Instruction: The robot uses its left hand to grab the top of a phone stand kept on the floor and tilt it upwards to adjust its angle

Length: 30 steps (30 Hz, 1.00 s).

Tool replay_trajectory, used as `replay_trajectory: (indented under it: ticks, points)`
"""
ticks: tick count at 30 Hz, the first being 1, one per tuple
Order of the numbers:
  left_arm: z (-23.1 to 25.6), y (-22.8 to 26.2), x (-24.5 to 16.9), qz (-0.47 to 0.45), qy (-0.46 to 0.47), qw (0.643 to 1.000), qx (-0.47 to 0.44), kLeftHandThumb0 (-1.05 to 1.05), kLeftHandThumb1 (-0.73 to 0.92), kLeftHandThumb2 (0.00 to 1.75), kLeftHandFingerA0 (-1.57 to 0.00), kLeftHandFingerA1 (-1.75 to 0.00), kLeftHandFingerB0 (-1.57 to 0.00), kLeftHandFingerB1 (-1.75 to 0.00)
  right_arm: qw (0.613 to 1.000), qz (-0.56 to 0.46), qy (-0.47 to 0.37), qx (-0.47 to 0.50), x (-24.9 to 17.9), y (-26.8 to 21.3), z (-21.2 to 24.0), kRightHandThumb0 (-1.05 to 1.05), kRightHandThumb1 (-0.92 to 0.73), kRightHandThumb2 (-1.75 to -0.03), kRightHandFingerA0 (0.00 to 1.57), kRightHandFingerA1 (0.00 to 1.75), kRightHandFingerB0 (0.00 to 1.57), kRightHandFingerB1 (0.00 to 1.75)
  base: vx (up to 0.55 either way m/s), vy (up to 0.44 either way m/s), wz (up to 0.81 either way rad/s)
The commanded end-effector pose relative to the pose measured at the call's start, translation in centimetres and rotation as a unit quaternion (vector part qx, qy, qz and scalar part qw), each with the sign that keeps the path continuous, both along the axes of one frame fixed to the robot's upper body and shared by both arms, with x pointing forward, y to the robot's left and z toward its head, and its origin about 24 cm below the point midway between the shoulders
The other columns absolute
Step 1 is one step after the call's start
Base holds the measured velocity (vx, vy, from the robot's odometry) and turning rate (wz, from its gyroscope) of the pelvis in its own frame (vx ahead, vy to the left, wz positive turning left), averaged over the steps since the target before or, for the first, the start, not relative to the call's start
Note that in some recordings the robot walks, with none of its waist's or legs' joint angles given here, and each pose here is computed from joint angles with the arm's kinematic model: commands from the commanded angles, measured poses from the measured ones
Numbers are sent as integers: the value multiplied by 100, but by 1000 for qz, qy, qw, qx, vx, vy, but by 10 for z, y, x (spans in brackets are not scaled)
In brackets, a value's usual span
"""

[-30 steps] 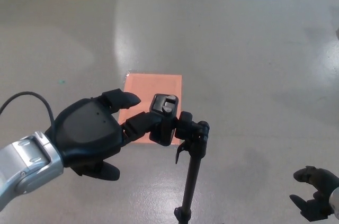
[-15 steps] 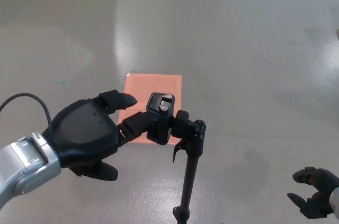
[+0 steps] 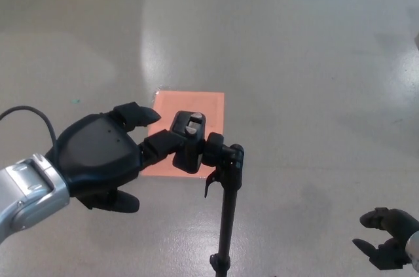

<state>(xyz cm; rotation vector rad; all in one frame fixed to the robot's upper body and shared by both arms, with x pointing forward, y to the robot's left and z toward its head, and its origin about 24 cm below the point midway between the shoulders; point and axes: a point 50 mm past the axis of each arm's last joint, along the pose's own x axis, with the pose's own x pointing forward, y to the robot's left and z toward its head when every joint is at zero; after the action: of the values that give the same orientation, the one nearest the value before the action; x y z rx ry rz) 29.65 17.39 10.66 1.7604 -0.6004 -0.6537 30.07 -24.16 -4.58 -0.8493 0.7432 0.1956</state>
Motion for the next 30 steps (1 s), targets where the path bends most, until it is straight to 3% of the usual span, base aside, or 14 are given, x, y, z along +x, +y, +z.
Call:
replay_trajectory:
  ticks: [1,2,3,4,16,17,18,21,22,25,26,29,30]
  points:
    - [-3,6,5,25,12,1000,9,-83,61,98,-19,-36,0,-20,1000,-2,10,-4,-1,-2,-1,-64,-79,-64,21,33,21,28,0,0,0]
    - [-4,6,5,26,13,1000,10,-83,61,98,-19,-36,0,-20,1000,-2,11,-3,-1,-2,-1,-64,-79,-64,21,33,21,28,0,0,0]
    - [-6,6,4,25,18,999,12,-81,77,64,-14,-27,-2,-20,1000,1,14,-4,-2,-2,-1,-64,-80,-64,21,33,20,28,0,0,0]
    - [-9,6,2,23,21,999,13,-82,62,98,-8,-34,-1,-21,1000,1,17,-4,-4,-2,-3,-63,-79,-64,22,34,21,28,0,0,0]
    - [-25,6,-9,17,52,998,5,-81,61,98,-9,-31,0,-20,999,-4,33,1,-16,-2,-15,-63,-78,-63,23,34,22,28,0,0,0]
    - [-24,7,-6,20,52,998,-1,-82,77,64,-13,-25,0,-20,1000,-4,29,3,-13,-2,-12,-62,-78,-64,23,34,22,28,0,0,0]
    - [-24,8,-4,24,51,998,2,-82,62,99,-8,-27,0,-17,1000,-5,23,5,-10,-2,-10,-61,-79,-66,22,33,20,28,0,0,0]
    - [-31,9,-8,31,65,997,11,-83,63,99,-10,-27,0,-16,999,-8,31,7,-18,-4,-16,-61,-80,-64,19,31,21,29,0,0,0]
    - [-31,10,-7,36,67,997,12,-84,63,101,-18,-29,0,-17,999,-8,30,9,-18,-4,-16,-61,-80,-65,20,32,20,28,0,0,0]
    - [-29,12,-3,47,67,997,13,-85,65,102,-12,-30,0,-16,1000,-7,29,5,-17,-4,-15,-62,-80,-63,21,32,21,28,0,0,0]
    - [-28,13,-2,50,66,996,12,-85,64,100,-20,-33,0,-16,1000,-6,29,3,-16,-3,-15,-62,-80,-64,21,32,21,27,0,0,0]
    - [-27,17,3,61,68,996,5,-83,62,99,-19,-36,0,-18,1000,-7,26,3,-14,-3,-13,-63,-78,-65,22,34,20,28,0,0,0]
    - [-26,21,7,74,69,995,1,-82,60,96,-10,-32,0,-17,1000,-9,23,4,-12,-3,-11,-63,-79,-64,21,34,20,28,0,0,0]
